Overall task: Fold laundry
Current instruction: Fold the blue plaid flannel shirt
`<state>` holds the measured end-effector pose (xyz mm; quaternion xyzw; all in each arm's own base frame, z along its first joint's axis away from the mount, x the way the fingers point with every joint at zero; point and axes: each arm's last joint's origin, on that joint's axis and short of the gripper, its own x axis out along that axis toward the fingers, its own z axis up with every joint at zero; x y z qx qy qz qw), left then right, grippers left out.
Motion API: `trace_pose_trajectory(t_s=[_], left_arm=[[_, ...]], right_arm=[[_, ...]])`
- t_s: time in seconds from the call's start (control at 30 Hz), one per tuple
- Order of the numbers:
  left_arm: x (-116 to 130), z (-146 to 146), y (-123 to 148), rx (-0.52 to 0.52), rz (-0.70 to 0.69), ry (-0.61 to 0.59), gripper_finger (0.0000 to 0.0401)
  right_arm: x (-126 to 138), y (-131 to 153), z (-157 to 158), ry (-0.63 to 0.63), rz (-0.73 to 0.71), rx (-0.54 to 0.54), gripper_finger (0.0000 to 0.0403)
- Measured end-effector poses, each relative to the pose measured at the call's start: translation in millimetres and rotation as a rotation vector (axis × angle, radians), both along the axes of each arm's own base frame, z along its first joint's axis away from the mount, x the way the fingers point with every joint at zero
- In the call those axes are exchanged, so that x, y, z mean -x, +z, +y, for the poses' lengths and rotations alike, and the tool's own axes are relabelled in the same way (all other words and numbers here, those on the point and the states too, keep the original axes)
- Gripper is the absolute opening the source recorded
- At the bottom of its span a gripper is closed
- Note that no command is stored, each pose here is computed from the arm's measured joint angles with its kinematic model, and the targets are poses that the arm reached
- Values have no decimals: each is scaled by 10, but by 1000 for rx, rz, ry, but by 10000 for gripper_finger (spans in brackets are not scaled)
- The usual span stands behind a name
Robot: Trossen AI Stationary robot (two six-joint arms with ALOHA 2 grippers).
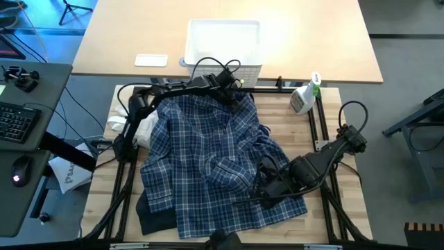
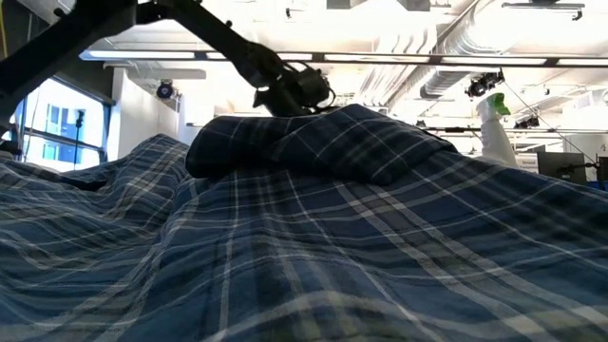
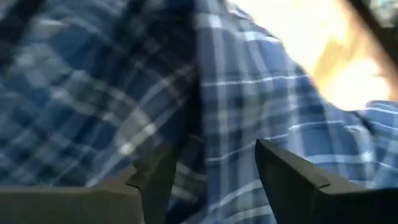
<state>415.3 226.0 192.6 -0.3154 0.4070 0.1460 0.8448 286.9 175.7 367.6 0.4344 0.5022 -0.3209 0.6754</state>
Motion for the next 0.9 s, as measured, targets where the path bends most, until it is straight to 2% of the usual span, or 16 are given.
trace_pose_trajectory(t_s=[0.2,0.37,0.4,0.5,0.67,0.77,0.9], left_arm=[[-115,-34,-38,59,-112,-75,143],[-172,-83,69,3,-198,-167,26],[-164,-86,118,-13,-206,-170,14],[-76,-57,377,-109,-227,-147,8],[247,-22,1107,-380,-294,-109,2],[441,-10,1444,-517,-327,-96,1],[602,27,1629,-593,-333,-85,0]], right_arm=[[-12,0,-18,52,-2,19,181],[47,2,83,59,-14,22,181],[70,3,118,44,-27,35,181],[164,9,252,-20,-82,71,181],[339,-77,469,-192,-124,62,181],[436,-247,558,-294,-73,50,181],[373,-460,529,-287,68,-12,181]])
